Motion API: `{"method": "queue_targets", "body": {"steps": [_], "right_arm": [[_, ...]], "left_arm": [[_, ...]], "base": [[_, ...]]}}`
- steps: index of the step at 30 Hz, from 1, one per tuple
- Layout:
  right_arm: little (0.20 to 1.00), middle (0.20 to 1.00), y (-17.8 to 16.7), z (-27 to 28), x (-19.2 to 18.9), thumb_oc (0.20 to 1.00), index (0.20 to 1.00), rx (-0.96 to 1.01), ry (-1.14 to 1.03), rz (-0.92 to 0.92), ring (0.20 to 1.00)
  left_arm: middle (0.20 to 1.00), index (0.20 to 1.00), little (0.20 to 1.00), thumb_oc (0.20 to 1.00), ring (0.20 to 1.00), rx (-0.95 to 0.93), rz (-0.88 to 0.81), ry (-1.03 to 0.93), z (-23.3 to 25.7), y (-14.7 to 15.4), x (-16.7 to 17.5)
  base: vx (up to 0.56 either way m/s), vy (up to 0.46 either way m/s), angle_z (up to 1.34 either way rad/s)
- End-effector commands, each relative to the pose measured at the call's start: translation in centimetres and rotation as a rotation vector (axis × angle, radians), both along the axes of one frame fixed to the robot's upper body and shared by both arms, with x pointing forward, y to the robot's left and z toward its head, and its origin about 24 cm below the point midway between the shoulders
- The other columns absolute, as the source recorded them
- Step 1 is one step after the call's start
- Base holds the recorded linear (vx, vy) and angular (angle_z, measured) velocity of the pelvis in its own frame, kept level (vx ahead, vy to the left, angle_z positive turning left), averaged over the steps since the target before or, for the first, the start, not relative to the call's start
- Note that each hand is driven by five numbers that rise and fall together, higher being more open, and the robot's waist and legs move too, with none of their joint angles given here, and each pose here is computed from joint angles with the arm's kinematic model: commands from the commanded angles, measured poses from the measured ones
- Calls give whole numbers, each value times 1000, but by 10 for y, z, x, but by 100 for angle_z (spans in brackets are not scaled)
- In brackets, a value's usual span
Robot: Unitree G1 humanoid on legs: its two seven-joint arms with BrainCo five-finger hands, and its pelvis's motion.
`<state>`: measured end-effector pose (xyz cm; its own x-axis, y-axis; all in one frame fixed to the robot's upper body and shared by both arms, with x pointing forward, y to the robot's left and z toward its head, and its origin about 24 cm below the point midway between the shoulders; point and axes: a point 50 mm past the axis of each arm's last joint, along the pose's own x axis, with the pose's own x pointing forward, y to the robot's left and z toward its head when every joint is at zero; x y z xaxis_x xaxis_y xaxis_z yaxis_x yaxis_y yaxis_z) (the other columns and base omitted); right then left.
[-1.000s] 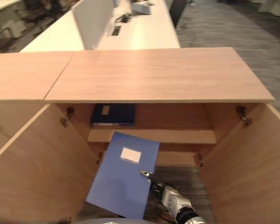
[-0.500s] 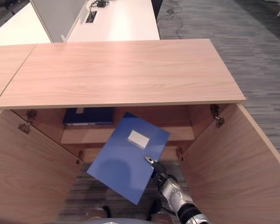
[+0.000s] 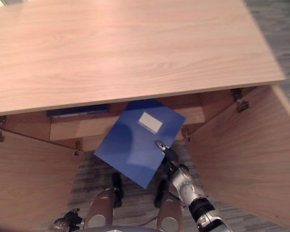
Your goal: Put the empty folder in the office cabinet
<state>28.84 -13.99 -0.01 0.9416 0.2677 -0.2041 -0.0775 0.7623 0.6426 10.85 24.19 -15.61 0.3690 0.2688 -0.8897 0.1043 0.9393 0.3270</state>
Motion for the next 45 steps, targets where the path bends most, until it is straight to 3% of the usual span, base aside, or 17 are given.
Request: {"method": "queue_targets", "body": {"steps": [1, 2, 3, 6, 14, 21, 24, 30, 39, 45], "right_arm": [[200, 200, 8, 75, 15, 200, 200, 154, -353, -30, 200], [200, 200, 0, 80, 18, 200, 200, 154, -361, -52, 200], [200, 200, -12, 92, 25, 200, 200, 165, -394, -110, 200], [200, 200, -17, 113, 28, 200, 200, 150, -461, -136, 200], [200, 200, -24, 159, 29, 200, 200, 177, -623, -163, 200], [200, 200, -50, 195, 49, 200, 200, 233, -696, -324, 200], [200, 200, -82, 220, 77, 200, 200, 382, -641, -545, 200], [200, 200, -118, 250, 97, 200, 200, 632, -568, -776, 200], [200, 200, -135, 258, 109, 200, 200, 645, -424, -872, 200], [200, 200, -137, 255, 117, 200, 200, 488, -273, -882, 200]], "left_arm": [[1000, 1000, 1000, 1000, 1000, 10, -71, 2, -1, -3, -17], [1000, 1000, 1000, 1000, 1000, -21, -116, -60, 6, -2, -11], [1000, 1000, 1000, 1000, 1000, -106, -146, -45, 7, -8, -41], [1000, 1000, 1000, 1000, 1000, -181, -166, 11, 8, -10, -61], [1000, 1000, 1000, 1000, 1000, -204, -289, -48, 36, 1, -61], [1000, 1000, 1000, 1000, 1000, -166, -341, -66, 54, 18, -56], [1000, 1000, 1000, 1000, 1000, -142, -344, -86, 61, 24, -47], [1000, 1000, 1000, 1000, 1000, -128, -336, -140, 69, 24, -27], [1000, 1000, 1000, 1000, 1000, -138, -361, -202, 82, 22, -8], [1000, 1000, 1000, 1000, 1000, -134, -365, -219, 88, 25, -1]], "base": [[-39, 36, 6], [-55, 71, 16], [-39, 62, 16], [-44, 66, 9], [-36, 19, 0], [-6, 3, 2], [0, 0, 0], [4, -3, 5], [-8, -12, 7], [-19, -11, 11]]}}
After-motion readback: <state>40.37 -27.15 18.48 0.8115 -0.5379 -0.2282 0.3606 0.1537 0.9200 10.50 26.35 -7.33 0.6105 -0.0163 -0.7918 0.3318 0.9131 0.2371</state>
